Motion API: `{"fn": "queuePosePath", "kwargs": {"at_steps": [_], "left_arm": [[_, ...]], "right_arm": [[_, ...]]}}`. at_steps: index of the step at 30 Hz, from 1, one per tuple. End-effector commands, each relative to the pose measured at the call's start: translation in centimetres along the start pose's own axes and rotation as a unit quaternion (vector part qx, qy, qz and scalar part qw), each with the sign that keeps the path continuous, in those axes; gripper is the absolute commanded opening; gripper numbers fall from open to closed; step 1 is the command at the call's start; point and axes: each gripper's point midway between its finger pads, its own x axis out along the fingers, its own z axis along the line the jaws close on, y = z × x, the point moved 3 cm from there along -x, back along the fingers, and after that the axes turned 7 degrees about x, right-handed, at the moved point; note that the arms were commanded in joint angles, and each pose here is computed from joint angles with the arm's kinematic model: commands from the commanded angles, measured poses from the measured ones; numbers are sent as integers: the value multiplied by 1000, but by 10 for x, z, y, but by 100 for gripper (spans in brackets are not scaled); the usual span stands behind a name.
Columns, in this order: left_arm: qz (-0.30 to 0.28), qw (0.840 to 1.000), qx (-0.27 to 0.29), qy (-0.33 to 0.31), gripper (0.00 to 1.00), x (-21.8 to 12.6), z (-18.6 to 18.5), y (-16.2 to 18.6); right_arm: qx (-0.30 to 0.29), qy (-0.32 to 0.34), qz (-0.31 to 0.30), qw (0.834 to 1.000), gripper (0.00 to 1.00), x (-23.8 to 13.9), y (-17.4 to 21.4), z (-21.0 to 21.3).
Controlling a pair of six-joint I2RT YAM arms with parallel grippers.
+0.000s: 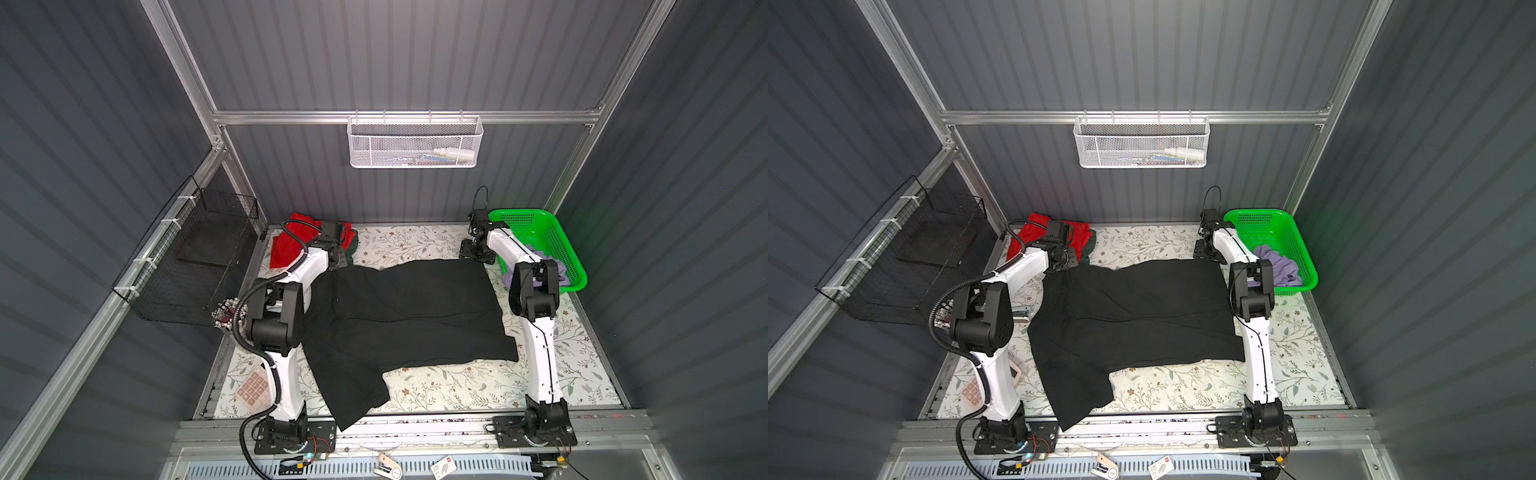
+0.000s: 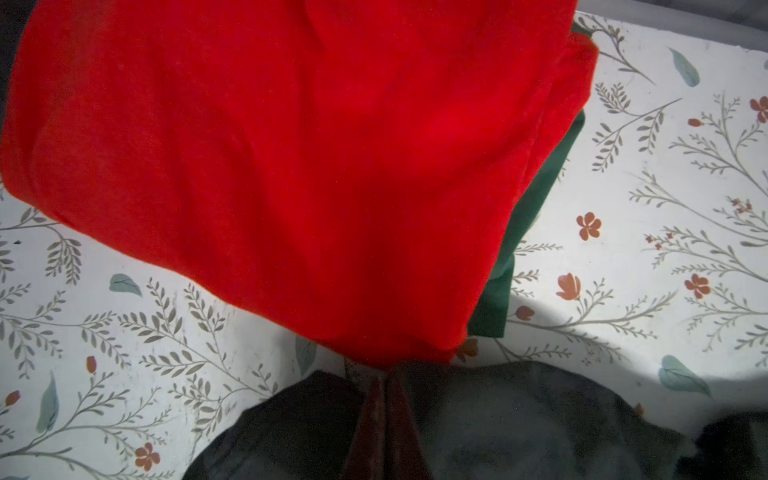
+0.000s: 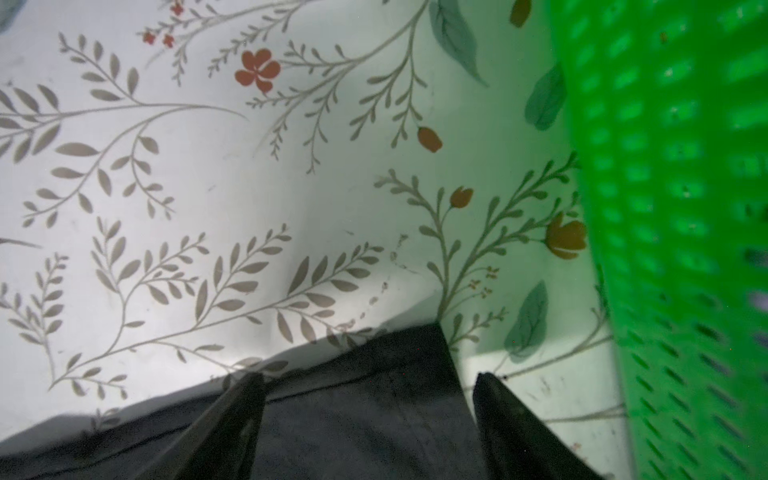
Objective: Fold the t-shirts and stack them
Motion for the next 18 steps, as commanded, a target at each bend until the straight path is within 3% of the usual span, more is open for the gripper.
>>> {"fn": "queuePosePath", "kwargs": {"at_steps": [1, 12, 18], "left_arm": [[-9, 1000, -7, 19, 0, -7, -2, -6], [-2, 999, -17, 47, 0, -8, -10, -5], [8, 999, -16, 49, 0, -4, -11, -1]], "right_arm": [[7, 19, 12, 1000, 81, 7, 7, -2], [16, 17, 7, 1000, 81, 15, 6, 5], [9, 4, 16, 1000, 64, 17, 8, 10]]}}
